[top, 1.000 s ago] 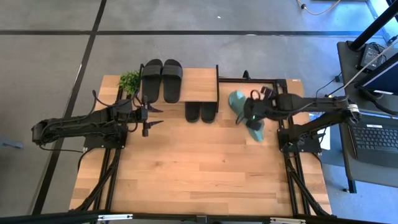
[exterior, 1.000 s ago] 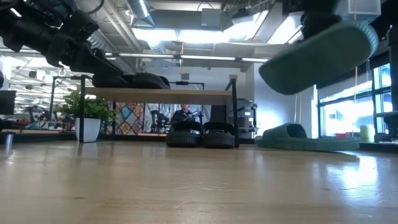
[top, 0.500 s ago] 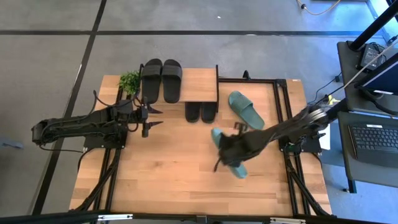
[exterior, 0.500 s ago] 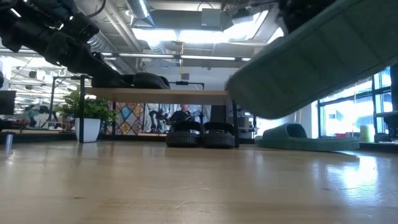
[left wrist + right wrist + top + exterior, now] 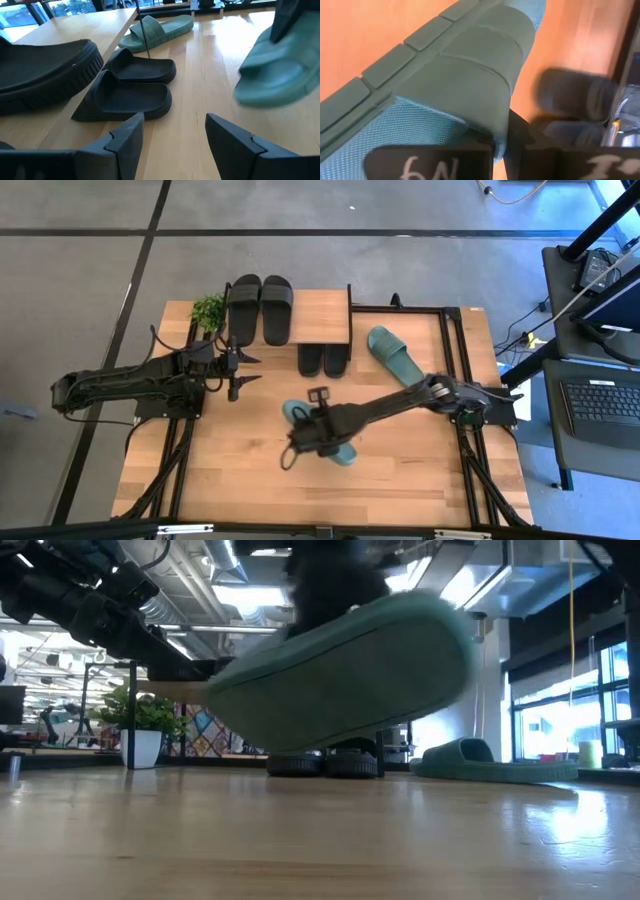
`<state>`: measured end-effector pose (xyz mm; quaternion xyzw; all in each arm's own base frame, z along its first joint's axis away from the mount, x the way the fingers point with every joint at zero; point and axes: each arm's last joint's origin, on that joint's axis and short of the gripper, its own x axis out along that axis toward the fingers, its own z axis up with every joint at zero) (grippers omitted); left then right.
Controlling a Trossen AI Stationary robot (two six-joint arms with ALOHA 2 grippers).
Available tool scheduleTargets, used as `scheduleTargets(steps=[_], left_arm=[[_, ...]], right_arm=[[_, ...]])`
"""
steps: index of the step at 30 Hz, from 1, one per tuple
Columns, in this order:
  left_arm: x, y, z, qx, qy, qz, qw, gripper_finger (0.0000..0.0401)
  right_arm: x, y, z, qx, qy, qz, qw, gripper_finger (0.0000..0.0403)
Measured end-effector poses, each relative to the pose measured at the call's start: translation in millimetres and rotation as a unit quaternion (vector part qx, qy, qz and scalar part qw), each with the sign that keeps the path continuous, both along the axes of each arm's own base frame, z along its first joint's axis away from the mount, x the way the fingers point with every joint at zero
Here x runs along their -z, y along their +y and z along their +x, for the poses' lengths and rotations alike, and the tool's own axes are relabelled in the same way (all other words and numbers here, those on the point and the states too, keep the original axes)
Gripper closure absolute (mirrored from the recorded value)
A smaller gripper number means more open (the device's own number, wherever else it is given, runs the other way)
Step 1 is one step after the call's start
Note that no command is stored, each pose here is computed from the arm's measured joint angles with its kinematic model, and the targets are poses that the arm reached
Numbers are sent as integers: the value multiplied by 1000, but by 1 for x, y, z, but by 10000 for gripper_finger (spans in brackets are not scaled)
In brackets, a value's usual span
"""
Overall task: Pick and place slides into the shelf
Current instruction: Put the right blue slipper under the shelf
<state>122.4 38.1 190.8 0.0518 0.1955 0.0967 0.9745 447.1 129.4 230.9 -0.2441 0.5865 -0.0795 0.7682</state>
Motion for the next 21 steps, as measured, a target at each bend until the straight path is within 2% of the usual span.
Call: scheduleTargets(steps=[8,17,21], left_arm=[[0,0,0,0,3,-1,1000,197],[1,0,0,0,3,0,1000,197],[1,0,0,0,4,-1,1000,197]], right_arm=[[16,-27,39,9,-19,-45,999,390],[20,-48,58,30,-86,-33,995,390],[20,-55,60,25,-84,-35,996,390]])
